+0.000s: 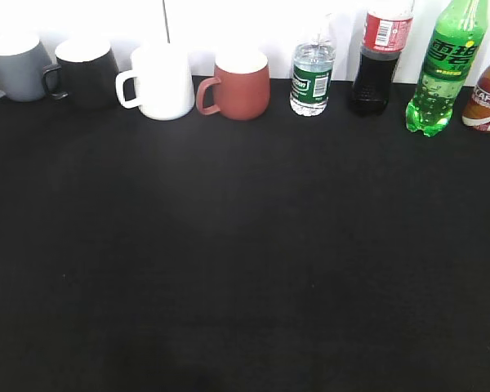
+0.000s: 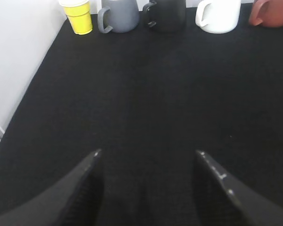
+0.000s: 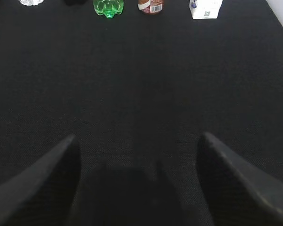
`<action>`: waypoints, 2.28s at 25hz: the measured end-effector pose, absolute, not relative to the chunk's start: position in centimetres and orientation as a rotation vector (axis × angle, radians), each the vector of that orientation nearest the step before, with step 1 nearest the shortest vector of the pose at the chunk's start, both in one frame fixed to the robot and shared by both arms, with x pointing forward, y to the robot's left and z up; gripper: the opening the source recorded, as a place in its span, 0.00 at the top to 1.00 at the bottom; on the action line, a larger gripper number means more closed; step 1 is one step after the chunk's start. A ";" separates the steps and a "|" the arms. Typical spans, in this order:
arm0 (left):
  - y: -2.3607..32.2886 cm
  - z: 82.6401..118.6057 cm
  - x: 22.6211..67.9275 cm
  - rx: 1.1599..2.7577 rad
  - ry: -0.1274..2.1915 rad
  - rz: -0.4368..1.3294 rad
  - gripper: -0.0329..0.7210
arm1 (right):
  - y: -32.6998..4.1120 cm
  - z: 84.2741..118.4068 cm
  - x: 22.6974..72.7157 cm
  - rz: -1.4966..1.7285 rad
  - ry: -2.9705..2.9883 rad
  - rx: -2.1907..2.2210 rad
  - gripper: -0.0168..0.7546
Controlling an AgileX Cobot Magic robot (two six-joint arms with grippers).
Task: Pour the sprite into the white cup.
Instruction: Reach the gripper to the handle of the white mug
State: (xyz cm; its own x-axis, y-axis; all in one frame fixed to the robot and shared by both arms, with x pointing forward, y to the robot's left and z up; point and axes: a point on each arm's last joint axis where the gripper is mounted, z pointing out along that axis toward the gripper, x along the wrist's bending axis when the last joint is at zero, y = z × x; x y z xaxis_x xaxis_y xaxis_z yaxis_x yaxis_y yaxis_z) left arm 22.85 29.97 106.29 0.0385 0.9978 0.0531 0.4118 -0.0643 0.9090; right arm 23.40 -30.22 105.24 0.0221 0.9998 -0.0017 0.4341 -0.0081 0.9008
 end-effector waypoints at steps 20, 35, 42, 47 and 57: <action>30.3 107.8 33.5 1.093 1.173 1.224 0.22 | -30.2 105.2 23.4 0.948 1.512 1.545 0.24; 21.8 94.6 56.1 1.486 1.134 0.963 0.28 | -30.1 105.2 23.4 0.970 1.519 1.550 0.24; 20.0 91.3 62.7 1.503 1.176 0.918 0.40 | -30.0 105.2 23.4 0.975 1.520 1.551 0.24; 19.4 90.2 64.8 1.490 1.172 0.924 0.46 | -30.0 105.2 23.4 0.978 1.521 1.552 0.24; 18.9 89.1 67.5 1.425 1.177 0.949 0.66 | -30.0 105.2 23.4 0.980 1.521 1.552 0.24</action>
State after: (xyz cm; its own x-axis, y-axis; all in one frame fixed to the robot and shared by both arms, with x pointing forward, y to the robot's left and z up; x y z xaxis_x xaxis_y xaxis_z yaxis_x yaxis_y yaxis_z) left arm 67.53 18.94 89.09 0.2135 0.9765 -0.0301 0.1776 -0.0085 0.9841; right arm 23.40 -29.98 105.24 0.0053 0.9997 0.0235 0.4348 -0.0234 0.9002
